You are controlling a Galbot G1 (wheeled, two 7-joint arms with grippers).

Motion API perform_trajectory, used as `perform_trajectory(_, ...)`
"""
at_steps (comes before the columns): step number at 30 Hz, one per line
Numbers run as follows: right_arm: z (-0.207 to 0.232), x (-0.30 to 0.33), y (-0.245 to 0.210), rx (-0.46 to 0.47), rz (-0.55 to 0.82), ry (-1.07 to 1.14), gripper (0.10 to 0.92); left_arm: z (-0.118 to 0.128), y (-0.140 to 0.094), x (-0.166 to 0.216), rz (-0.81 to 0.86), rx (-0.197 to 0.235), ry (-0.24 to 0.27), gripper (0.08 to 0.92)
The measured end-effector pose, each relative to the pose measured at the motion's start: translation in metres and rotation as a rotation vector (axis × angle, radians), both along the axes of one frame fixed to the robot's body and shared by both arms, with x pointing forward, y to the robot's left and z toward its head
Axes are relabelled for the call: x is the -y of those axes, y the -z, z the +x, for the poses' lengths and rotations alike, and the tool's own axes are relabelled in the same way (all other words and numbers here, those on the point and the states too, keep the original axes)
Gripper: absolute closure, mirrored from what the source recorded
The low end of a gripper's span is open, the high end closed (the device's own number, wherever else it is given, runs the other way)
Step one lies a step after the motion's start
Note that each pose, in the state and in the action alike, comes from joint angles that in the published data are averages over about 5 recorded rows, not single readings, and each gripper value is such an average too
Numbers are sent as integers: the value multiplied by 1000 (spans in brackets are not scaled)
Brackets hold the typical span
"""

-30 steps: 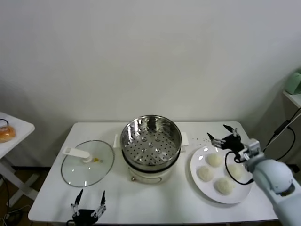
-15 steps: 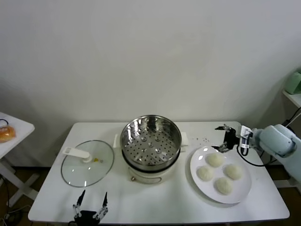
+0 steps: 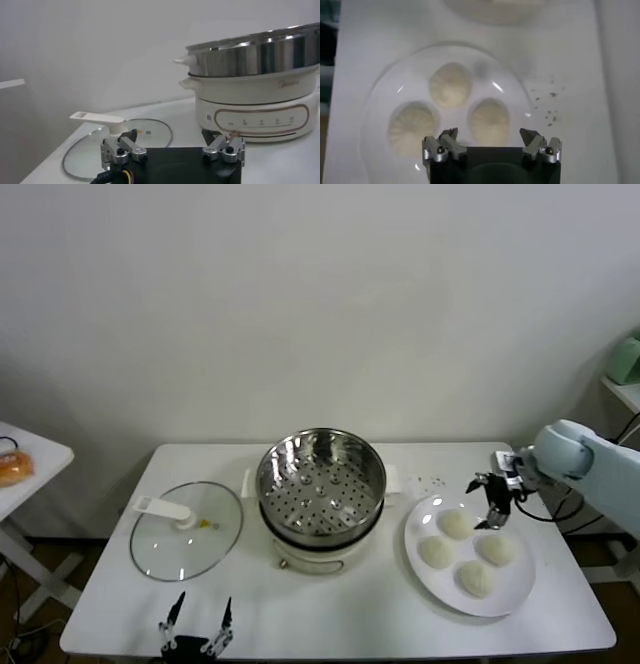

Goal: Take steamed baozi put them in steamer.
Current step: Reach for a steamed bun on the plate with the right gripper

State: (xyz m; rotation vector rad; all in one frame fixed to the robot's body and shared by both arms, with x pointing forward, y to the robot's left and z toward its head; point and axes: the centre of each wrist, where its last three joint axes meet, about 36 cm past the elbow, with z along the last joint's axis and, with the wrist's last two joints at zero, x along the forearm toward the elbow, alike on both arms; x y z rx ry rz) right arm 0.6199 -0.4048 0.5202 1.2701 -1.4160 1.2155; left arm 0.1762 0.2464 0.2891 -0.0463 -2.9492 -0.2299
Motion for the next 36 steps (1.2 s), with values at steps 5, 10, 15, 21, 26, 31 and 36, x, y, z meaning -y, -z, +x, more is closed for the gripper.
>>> perform_trajectory(5,19,-11,8,-24,-35,-31,200,-1,0,0,-1,0,-5,177)
perform_trajectory(10,33,-21,18,-41,-65,-52,200,-2,1,-1,2,-4,-11,177)
perform_trajectory(15,38,-25,29,-61,-87,-62,200,-2,5,-3,8,-11,-12,177)
perform_trajectory(21,40,-30,43,-77,-102,-71,200,-2,8,-4,15,-17,-9,177)
perform_trajectory(26,43,-35,50,-78,-107,-76,202,-3,10,-5,23,-21,-5,177)
perform_trajectory(31,43,-38,53,-73,-115,-82,275,-3,11,-6,26,-21,-3,177)
perform_trajectory(36,44,-38,52,-70,-121,-88,416,-3,10,-5,27,-21,-1,177)
